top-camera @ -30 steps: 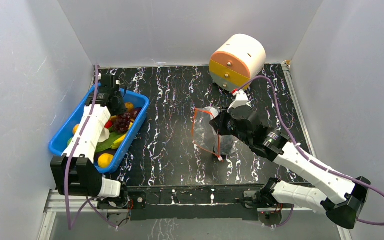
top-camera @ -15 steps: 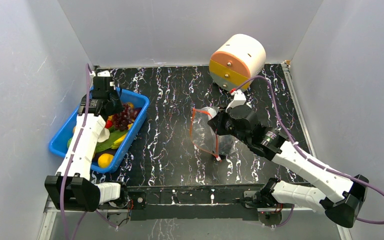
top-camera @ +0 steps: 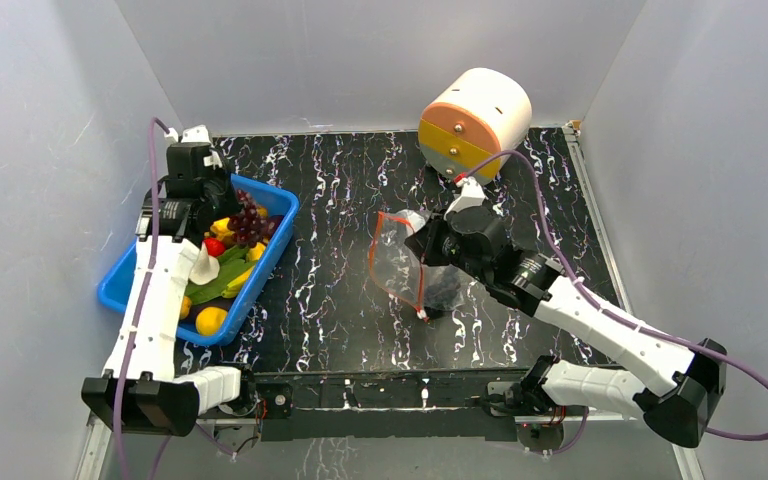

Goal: Place the food in the zip-top bag and seal the zipper
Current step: Pick up the fake fruit from the bin, then place the fake fruit in the zipper food storage bag.

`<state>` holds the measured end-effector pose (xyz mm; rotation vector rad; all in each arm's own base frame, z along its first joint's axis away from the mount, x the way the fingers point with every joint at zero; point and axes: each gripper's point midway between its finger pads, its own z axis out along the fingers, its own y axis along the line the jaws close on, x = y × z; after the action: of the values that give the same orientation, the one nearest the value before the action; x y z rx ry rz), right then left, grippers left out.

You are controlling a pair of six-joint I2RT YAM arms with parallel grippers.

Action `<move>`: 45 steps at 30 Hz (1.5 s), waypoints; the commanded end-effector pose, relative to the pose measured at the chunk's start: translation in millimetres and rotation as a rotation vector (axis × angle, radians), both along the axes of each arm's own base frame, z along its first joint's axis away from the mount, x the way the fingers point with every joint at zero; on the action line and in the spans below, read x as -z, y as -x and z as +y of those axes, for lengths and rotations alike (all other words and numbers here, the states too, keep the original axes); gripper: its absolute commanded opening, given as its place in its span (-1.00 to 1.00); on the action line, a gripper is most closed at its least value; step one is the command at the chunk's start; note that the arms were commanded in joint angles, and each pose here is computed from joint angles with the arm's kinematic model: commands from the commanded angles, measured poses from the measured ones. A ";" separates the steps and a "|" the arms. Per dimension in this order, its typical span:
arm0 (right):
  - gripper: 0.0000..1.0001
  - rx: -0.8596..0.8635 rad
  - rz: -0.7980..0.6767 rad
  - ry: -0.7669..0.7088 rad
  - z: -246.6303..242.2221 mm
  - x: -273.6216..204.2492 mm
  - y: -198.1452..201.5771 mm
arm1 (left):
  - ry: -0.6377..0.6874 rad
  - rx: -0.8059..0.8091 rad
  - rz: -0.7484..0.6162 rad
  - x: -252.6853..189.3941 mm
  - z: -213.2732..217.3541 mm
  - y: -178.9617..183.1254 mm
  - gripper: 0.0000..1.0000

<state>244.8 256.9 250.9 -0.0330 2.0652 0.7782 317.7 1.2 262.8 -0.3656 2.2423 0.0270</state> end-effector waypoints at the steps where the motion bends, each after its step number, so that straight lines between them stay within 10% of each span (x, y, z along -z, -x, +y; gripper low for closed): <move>1: -1.00 0.009 -0.066 -0.183 20.6 -44.5 -12.5 | 0.085 0.084 -0.096 -37.4 -19.7 7.5 -0.68; 45: -1.00 -0.126 0.047 -0.476 117.2 -61.1 -44.8 | 0.911 0.625 -0.281 -115.3 -161.6 70.4 -0.73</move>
<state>284.2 362.1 263.9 0.1238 2.0186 1.2164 261.0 -151.0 354.4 -0.1565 1.9507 -1.1947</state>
